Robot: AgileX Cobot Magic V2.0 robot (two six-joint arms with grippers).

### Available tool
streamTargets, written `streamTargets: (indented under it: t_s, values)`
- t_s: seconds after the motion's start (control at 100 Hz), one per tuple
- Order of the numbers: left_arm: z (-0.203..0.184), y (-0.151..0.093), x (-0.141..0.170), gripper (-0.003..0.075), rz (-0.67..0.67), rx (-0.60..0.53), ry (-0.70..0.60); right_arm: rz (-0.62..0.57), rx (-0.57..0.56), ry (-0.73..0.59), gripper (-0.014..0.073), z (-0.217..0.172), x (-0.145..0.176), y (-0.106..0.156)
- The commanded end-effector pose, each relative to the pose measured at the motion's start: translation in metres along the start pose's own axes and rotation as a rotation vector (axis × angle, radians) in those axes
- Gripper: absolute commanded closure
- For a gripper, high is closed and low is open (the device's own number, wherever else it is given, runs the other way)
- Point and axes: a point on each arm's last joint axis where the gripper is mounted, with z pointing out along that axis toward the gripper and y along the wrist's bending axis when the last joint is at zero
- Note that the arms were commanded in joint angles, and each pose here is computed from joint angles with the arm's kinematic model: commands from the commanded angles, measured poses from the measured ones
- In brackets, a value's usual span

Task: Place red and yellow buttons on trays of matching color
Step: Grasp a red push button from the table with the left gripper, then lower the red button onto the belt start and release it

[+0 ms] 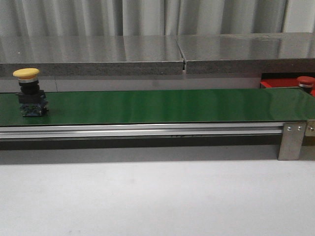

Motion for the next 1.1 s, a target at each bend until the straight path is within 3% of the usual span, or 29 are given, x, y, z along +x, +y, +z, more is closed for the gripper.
streamTargets:
  t_s: [0.0, 0.35, 0.69, 0.76, 0.91, 1.09]
  values:
    - [-0.032, -0.026, -0.007, 0.0459, 0.043, 0.058, -0.092, -0.005, 0.022, -0.085, 0.0663, -0.003, -0.013, -0.003]
    - [-0.027, -0.09, -0.001, 0.0459, 0.199, 0.152, -0.068, -0.005, 0.022, -0.085, 0.0663, -0.003, -0.013, -0.003]
    - [0.002, -0.103, 0.002, 0.0449, 0.225, 0.159, -0.01, -0.005, 0.022, -0.085, 0.0663, -0.003, -0.013, -0.003]
    - [0.002, -0.103, 0.002, 0.04, 0.234, 0.159, -0.013, -0.005, 0.022, -0.085, 0.0663, -0.003, -0.013, -0.003]
    - [0.002, -0.103, 0.003, 0.022, 0.236, 0.159, -0.009, -0.005, 0.022, -0.085, 0.0663, -0.003, -0.013, -0.003]
    - [-0.003, -0.104, 0.0, 0.0209, 0.243, 0.164, -0.046, -0.005, 0.022, -0.085, 0.0663, -0.003, -0.013, -0.003]
